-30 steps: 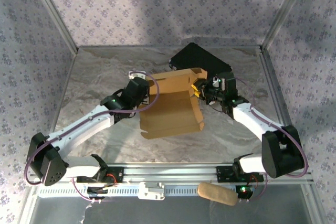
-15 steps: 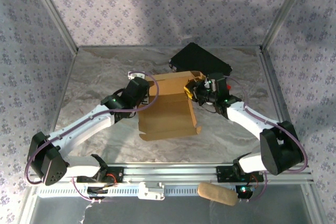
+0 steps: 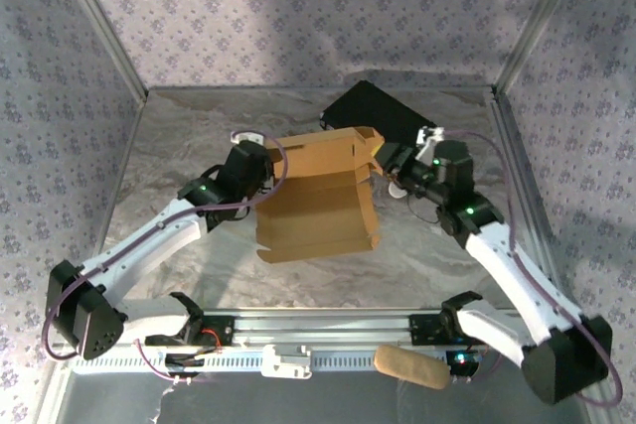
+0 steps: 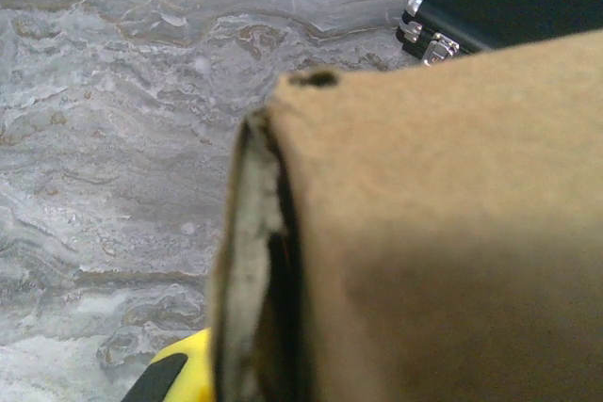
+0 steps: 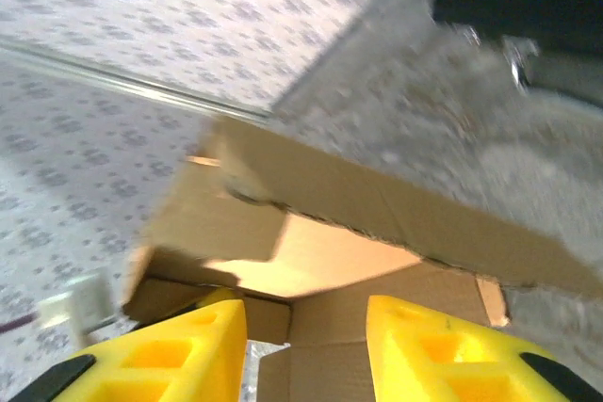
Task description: Fold the paper box
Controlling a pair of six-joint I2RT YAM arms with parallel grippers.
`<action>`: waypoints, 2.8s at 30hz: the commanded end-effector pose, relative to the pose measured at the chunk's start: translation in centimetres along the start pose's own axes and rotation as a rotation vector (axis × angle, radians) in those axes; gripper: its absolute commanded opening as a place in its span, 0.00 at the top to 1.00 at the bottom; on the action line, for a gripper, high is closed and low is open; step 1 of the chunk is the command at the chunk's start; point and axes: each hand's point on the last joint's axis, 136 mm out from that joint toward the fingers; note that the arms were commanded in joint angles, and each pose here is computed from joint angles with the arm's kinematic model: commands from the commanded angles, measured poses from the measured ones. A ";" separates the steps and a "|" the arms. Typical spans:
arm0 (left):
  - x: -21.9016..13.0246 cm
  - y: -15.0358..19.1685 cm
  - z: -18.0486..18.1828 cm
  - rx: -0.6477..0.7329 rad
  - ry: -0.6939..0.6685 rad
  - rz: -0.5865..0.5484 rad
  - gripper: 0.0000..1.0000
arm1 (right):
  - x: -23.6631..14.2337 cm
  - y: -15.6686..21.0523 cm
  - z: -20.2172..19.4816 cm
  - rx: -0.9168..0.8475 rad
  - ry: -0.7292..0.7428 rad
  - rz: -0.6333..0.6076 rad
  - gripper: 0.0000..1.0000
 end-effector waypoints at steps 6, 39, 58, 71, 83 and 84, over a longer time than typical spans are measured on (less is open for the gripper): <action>-1.3 -2.4 -0.6 0.010 0.192 0.035 1.00 | -1.8 -2.9 -1.1 -0.230 -0.046 0.087 0.66; -0.8 -4.5 -0.9 0.046 0.382 0.081 1.00 | 0.6 2.0 3.5 -0.613 -0.273 0.351 0.68; -0.9 -4.5 -0.5 0.048 0.355 0.086 1.00 | 0.7 4.6 5.8 -0.719 -0.276 0.396 0.61; -0.7 -4.5 -0.3 0.046 0.343 0.090 1.00 | -1.3 5.1 6.1 -0.731 -0.296 0.410 0.56; -0.7 -4.8 -0.6 0.042 0.367 0.076 1.00 | -0.3 4.6 5.1 -0.706 -0.282 0.424 0.54; -0.7 -4.9 -0.6 0.041 0.368 0.075 1.00 | -0.1 4.7 5.2 -0.708 -0.286 0.429 0.54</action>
Point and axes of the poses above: each hand's point on the last joint's axis, 136 mm out from that joint toward the fingers, its own x axis out along the fingers, its own z axis along the line the jaws close on, y = z × x, and after that the axes turned 9 degrees about x, right-handed
